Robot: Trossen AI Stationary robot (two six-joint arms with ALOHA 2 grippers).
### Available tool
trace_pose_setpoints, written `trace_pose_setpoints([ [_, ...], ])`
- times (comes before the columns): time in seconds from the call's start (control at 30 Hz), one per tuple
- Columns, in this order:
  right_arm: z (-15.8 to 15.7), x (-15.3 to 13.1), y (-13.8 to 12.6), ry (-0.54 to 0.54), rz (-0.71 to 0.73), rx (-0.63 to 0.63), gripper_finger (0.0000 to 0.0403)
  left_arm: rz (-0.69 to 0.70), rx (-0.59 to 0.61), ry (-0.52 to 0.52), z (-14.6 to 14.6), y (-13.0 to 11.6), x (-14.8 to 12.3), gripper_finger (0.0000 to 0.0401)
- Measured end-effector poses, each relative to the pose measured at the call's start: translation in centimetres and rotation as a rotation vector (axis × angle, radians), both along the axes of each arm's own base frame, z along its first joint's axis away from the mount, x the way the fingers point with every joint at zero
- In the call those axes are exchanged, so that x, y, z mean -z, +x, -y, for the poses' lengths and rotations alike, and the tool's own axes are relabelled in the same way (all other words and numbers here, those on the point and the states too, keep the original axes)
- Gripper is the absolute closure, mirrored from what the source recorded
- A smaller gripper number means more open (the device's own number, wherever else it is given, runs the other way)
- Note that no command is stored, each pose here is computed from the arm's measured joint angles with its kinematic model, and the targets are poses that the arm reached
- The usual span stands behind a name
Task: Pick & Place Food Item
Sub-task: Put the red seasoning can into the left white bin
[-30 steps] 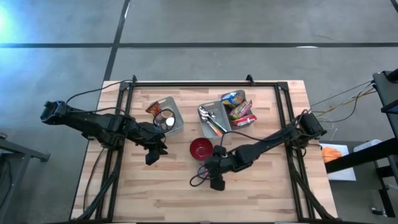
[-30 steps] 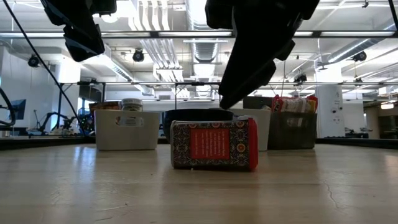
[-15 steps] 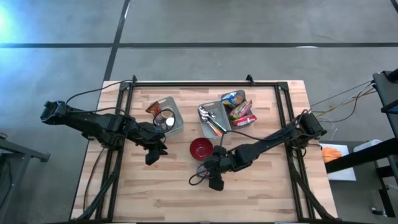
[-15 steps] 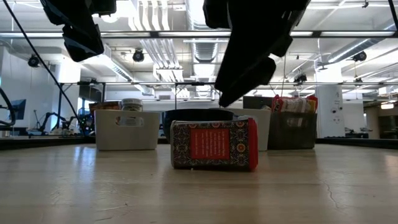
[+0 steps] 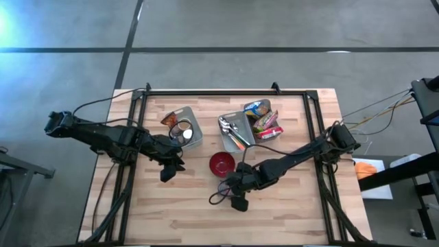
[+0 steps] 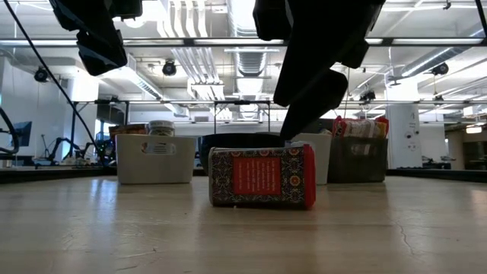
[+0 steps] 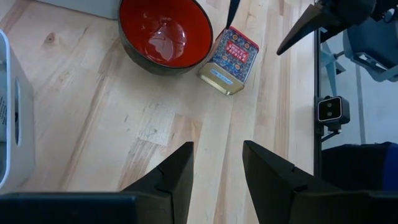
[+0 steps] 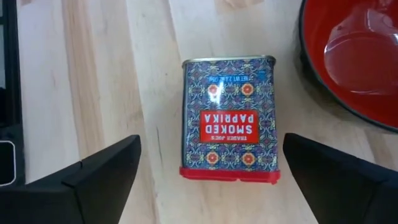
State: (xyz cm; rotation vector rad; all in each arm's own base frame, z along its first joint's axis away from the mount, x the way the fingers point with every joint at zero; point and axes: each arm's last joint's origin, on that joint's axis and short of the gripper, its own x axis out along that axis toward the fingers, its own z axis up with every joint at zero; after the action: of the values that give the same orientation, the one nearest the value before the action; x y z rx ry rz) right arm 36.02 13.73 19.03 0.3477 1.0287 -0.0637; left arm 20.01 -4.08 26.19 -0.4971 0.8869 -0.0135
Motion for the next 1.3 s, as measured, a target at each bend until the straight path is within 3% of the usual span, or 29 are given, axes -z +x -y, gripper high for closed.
trace_pose_setpoints([
  [0.37,0.4,0.0,0.1,-0.024,0.015,0.097,0.0024,0.0,0.001,0.0,0.0,0.0,0.0,0.0258],
  [1.03,0.5,1.5,-0.4,-0.075,0.008,0.05,0.0024,0.0,0.003,0.0,0.0,0.0,0.0,0.0258],
  [1.3,-0.7,3.9,1.3,-0.118,-0.048,-0.006,0.0024,0.0,0.0,0.0,0.0,0.0,0.0,0.0258],
])
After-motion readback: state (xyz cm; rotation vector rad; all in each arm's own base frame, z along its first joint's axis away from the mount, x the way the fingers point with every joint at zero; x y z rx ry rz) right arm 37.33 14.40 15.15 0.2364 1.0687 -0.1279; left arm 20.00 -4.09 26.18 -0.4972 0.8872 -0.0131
